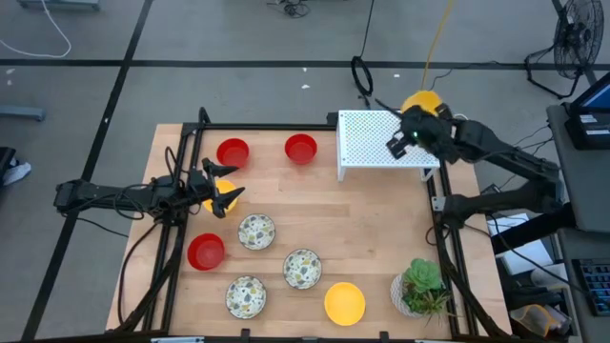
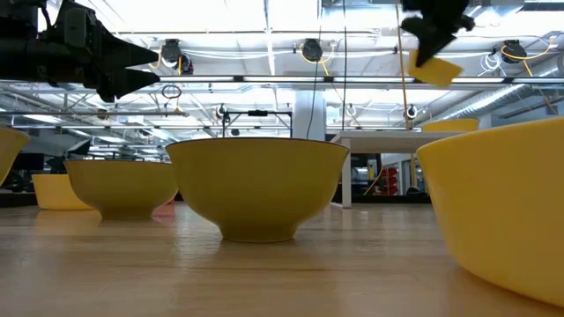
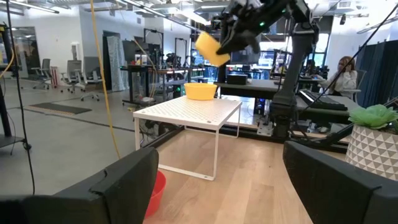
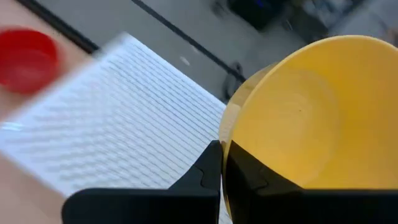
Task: Pick & Place Mini bowls
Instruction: Stack the yellow bowl on top of the yellow bowl on the shelf
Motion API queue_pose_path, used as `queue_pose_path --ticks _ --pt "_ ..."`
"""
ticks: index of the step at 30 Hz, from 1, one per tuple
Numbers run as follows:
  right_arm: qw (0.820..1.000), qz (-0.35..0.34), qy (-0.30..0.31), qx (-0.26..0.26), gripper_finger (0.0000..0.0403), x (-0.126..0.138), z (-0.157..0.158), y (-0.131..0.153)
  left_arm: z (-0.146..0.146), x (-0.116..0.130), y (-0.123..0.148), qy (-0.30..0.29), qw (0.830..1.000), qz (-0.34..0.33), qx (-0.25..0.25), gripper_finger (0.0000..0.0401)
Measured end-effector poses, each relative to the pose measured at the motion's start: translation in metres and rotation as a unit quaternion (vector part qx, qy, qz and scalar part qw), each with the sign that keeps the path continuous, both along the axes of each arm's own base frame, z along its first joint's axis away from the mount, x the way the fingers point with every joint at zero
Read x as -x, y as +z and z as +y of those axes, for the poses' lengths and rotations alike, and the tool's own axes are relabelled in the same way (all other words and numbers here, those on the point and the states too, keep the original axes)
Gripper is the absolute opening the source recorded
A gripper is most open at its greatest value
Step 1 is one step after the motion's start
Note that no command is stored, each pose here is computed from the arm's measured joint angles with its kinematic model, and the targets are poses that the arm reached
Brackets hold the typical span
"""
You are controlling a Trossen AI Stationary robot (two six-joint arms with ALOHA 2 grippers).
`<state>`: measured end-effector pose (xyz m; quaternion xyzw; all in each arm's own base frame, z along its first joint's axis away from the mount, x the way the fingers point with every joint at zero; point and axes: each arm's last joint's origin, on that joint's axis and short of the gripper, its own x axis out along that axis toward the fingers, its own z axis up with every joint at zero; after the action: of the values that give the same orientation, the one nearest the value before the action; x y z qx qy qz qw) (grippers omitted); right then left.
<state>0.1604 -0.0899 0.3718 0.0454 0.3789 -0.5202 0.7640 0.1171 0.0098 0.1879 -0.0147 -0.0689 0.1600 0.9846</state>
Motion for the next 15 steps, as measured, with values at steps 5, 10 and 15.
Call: queue_pose_path --ticks 5,10,15 --pt "0.995 0.043 -0.086 -0.029 0.0 0.009 -0.028 -0.012 0.0 0.0 0.0 0.0 1.0 0.0 0.0 0.0349" --pt "0.986 0.076 -0.136 -0.052 0.0 0.011 -0.055 -0.024 0.0 0.0 0.0 0.0 1.0 0.0 0.0 0.0349" --pt "0.98 0.1 -0.131 -0.113 0.0 0.006 -0.077 -0.042 0.0 0.0 0.0 0.0 1.0 0.0 0.0 0.0349"
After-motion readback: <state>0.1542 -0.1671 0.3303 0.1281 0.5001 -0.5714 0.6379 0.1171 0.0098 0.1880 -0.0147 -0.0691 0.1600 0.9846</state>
